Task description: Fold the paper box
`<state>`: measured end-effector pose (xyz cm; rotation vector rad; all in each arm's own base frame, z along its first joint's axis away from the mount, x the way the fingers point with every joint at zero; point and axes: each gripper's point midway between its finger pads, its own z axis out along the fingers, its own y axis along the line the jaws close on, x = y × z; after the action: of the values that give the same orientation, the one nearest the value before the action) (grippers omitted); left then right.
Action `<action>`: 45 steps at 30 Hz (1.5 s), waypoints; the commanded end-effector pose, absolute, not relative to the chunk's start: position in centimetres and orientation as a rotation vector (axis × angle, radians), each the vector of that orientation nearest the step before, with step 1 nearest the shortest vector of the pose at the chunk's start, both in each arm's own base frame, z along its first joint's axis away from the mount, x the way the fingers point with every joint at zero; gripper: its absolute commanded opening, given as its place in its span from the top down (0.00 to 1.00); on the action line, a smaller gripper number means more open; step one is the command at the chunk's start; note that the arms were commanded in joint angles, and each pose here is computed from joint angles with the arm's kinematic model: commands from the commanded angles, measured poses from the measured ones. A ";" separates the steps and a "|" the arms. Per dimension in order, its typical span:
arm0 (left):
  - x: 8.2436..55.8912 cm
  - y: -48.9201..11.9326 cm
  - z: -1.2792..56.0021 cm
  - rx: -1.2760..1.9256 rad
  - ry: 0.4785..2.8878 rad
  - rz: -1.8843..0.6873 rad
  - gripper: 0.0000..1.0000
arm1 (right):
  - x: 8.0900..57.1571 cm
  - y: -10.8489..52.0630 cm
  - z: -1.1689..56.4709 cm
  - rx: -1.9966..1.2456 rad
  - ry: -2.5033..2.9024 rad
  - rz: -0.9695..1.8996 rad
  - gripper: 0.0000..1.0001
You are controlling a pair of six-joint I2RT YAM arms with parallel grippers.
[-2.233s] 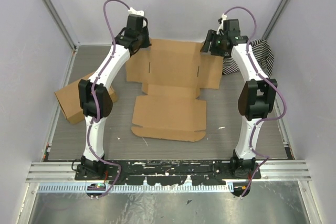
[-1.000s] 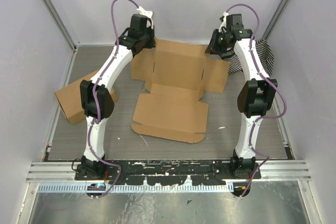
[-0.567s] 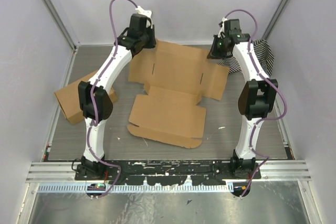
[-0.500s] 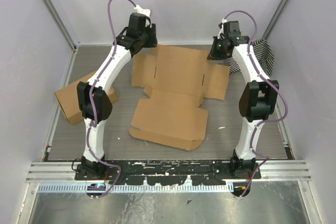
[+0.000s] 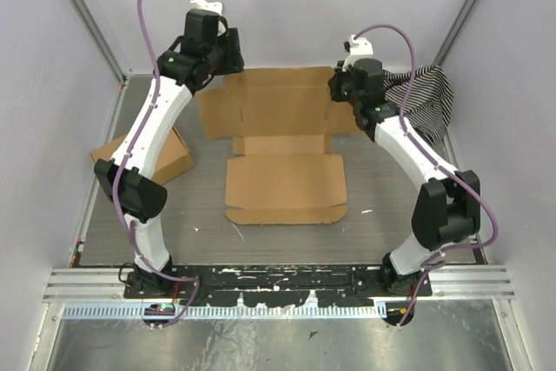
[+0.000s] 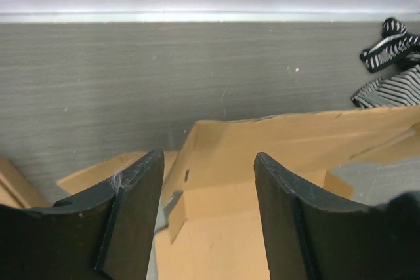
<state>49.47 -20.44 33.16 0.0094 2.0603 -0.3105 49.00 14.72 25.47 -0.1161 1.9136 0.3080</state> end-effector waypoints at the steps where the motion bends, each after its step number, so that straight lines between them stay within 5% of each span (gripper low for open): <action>1: 45.0 -18.3 32.1 -0.010 2.192 -0.272 0.38 | 48.4 13.9 32.6 -0.012 1.581 0.319 0.91; 6: 41.0 -16.8 30.9 -0.032 2.205 -0.286 0.48 | 45.2 15.6 28.2 -0.024 1.614 0.315 0.89; 14: 38.1 -15.8 30.3 -0.039 2.137 -0.320 0.47 | 41.3 16.2 24.7 -0.021 1.680 0.352 0.89; 29: 39.0 -17.8 28.5 -0.004 2.158 -0.343 0.49 | 39.8 17.4 25.3 -0.071 1.763 0.381 0.88; 45: 42.7 -17.5 24.4 0.024 2.262 -0.083 0.55 | 42.2 18.5 23.5 -0.102 1.844 0.353 0.87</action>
<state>41.08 -17.92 22.06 0.0282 2.3276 -0.1392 41.08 17.51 21.30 -0.0913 1.8804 0.3284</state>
